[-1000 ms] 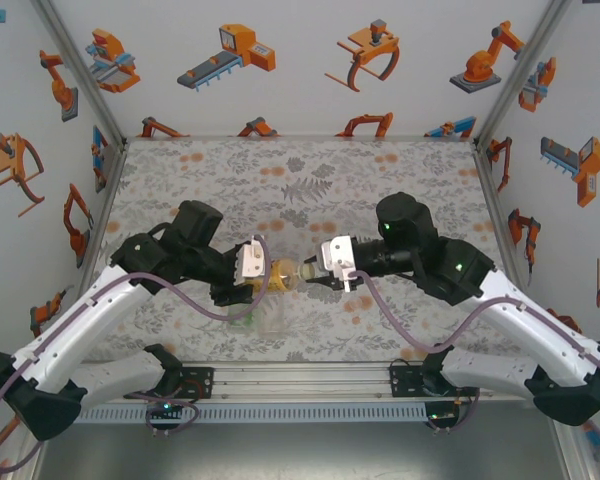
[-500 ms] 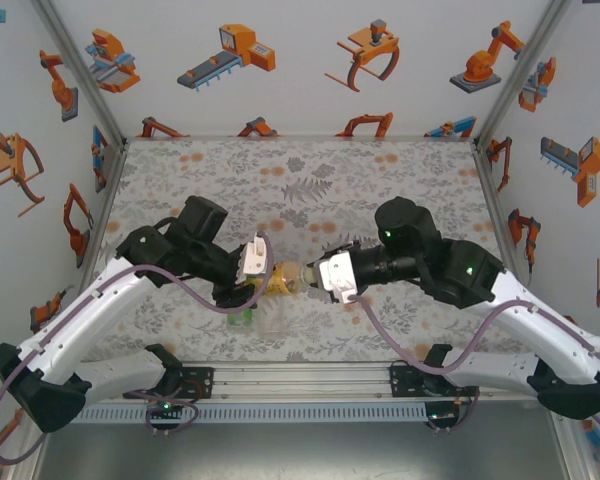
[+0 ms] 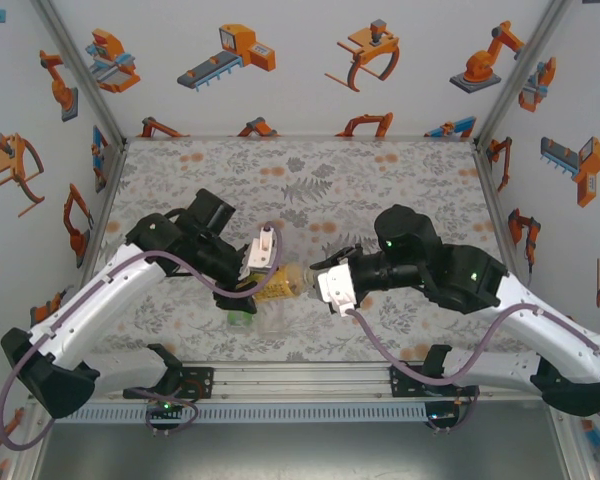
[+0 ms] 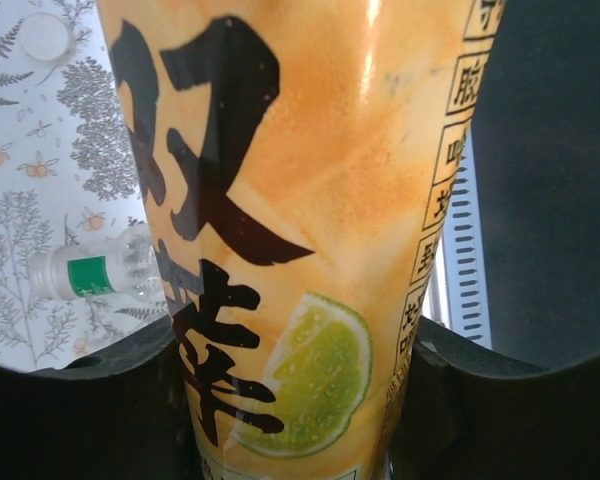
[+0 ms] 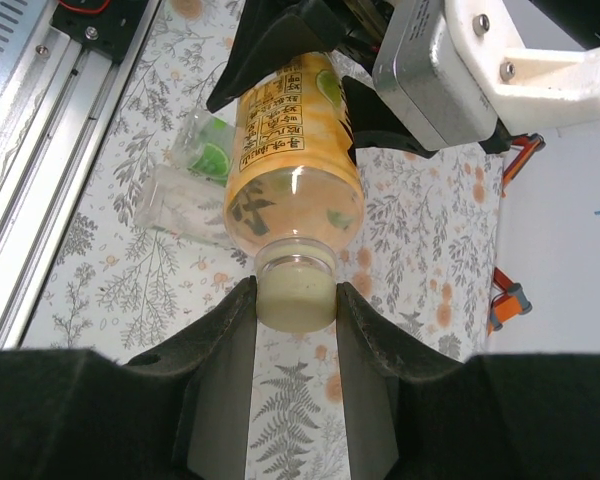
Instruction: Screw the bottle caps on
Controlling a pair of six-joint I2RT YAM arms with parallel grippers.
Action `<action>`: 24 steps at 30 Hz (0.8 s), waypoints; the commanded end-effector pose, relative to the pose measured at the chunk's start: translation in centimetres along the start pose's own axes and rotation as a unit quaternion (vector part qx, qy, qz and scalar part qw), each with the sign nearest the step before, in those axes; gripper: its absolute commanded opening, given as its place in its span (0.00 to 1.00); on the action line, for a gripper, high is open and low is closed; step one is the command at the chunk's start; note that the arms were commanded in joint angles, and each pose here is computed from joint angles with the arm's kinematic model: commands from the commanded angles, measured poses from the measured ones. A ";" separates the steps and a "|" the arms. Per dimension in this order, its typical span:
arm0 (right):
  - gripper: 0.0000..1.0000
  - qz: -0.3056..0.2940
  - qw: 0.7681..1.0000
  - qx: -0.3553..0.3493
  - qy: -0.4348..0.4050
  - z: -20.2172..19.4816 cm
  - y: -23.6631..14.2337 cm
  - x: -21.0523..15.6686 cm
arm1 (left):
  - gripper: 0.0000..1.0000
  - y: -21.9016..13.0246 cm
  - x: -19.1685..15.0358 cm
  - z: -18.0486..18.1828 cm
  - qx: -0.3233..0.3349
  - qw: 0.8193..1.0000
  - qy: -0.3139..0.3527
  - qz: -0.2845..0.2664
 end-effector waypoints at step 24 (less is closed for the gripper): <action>0.00 -0.013 0.994 0.066 0.085 0.9 0.8 1.8 | 0.00 -0.4 1.7 0.5 -0.018 1.000 0.011 -0.018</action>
Point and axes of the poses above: each hand's point on the last joint's axis, 136 mm out from that joint toward the fingers, its own y axis out along the fingers, its own z axis along the line the jaws close on, x = y × z, the point moved 4 cm from there along -y, back along the fingers, and after that the axes turned 3 degrees about -y, right-handed, at the moved point
